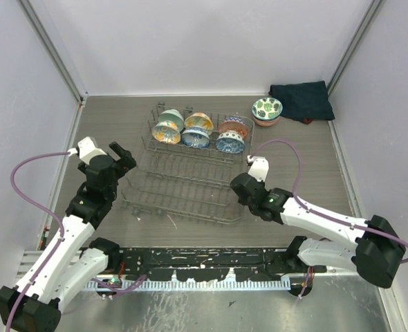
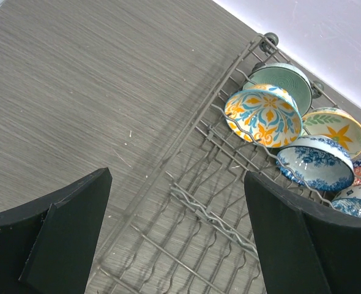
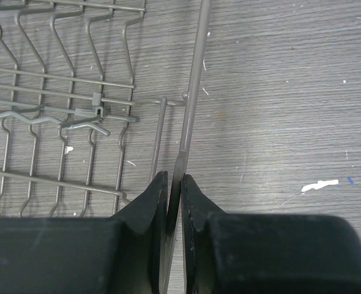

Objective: Unload the bowls from the dish rack

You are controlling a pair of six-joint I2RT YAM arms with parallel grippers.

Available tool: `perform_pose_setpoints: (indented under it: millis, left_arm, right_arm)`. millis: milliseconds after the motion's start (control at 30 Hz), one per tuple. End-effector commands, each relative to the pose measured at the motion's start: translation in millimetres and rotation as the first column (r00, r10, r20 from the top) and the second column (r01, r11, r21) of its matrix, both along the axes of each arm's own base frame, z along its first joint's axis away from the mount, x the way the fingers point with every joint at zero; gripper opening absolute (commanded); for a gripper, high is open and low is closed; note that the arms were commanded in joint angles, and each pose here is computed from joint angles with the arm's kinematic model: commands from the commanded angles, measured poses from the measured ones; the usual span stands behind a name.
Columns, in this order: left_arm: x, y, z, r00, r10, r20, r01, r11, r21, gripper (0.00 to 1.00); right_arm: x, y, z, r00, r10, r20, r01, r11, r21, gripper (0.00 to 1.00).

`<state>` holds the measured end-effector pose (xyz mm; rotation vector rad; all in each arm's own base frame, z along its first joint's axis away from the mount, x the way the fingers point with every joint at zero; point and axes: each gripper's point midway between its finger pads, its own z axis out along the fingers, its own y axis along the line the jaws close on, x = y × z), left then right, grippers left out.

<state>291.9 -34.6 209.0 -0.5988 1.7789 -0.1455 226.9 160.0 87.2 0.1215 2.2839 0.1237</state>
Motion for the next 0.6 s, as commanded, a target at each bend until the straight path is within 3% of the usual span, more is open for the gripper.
perform_pose_setpoints:
  millis: [0, 333, 567]
  left_arm:
    - [3.1, 1.7, 20.9, 0.998, 0.012, 0.06, -0.012, 1.0, -0.007, 0.98]
    - [3.1, 1.6, 20.9, 0.998, 0.012, 0.061, -0.011, 1.0, -0.007, 0.98]
    - [2.9, 1.8, 21.1, 0.998, 0.013, 0.062, -0.012, 1.0, -0.006, 0.98]
  right_arm:
    - [-9.8, 50.4, 3.8, 0.99, 0.138, -0.024, -0.135, 0.987, 0.089, 0.08]
    - [-28.2, 77.0, 2.2, 0.981, 0.192, -0.042, -0.186, 0.977, 0.107, 0.09]
    - [-39.1, 89.6, -1.0, 0.976, 0.212, -0.05, -0.206, 0.972, 0.116, 0.17]
